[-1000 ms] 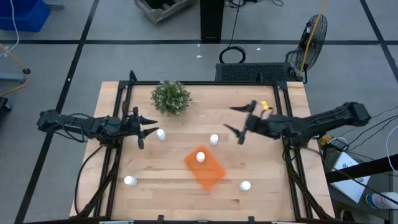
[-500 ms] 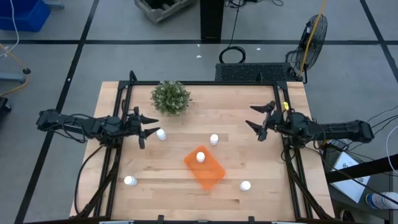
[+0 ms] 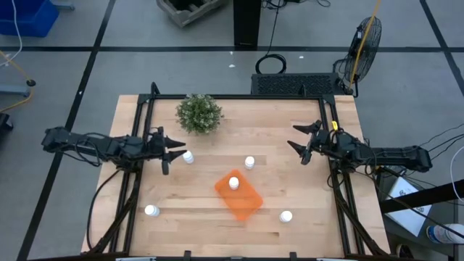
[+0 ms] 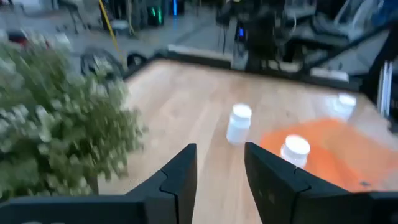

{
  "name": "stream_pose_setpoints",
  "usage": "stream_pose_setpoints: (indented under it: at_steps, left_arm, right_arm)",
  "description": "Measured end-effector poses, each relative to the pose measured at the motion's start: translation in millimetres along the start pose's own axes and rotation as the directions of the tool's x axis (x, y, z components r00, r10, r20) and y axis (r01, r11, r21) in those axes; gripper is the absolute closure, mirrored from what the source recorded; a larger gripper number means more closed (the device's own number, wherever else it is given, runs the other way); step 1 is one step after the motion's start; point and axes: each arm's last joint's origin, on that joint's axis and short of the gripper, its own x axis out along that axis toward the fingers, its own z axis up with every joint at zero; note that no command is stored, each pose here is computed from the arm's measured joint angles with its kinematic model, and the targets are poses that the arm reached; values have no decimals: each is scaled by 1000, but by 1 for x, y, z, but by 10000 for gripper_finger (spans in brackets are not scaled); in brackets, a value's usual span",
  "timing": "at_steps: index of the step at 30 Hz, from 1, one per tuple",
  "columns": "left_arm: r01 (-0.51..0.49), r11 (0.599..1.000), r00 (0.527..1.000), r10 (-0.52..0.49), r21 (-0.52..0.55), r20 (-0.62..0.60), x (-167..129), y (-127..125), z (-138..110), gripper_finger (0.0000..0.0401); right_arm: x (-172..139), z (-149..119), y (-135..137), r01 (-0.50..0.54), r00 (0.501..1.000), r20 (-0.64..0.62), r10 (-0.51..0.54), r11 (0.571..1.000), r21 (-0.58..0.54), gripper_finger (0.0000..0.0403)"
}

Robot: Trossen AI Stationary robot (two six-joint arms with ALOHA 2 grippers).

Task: Pick and place pill bottles into a basket
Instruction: Put the white medicine bottle into the orange bin

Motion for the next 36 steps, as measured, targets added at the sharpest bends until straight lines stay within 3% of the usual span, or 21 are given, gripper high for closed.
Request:
stream_pose_setpoints:
  at_steps: [5,11,18,23,27,30,36]
  left_arm:
    - [-121,992,985,117,-24,-123,3,0,11,268]
    - [-166,986,955,162,3,-249,12,-3,34,217]
    - [-188,981,841,182,40,-510,32,-4,45,145]
    - [-155,985,788,170,77,-591,51,-6,63,114]
    - [-162,981,708,189,104,-680,64,-2,71,102]
    - [-189,973,623,224,134,-749,73,3,69,101]
    - [-122,982,548,190,147,-814,87,4,57,98]
  right_arm:
    - [0,0,0,0,1000,-1,0,1000,0,78]
    - [0,0,0,0,1000,-5,0,1000,5,78]
    - [0,0,0,0,1000,-5,0,1000,14,78]
    - [0,0,0,1,1000,-5,-1,1000,15,78]
    - [0,-1,0,1,1000,-7,-1,1000,31,78]
    - [0,-2,0,2,1000,2,-2,999,41,78]
    - [0,-2,0,6,1000,9,-6,999,45,78]
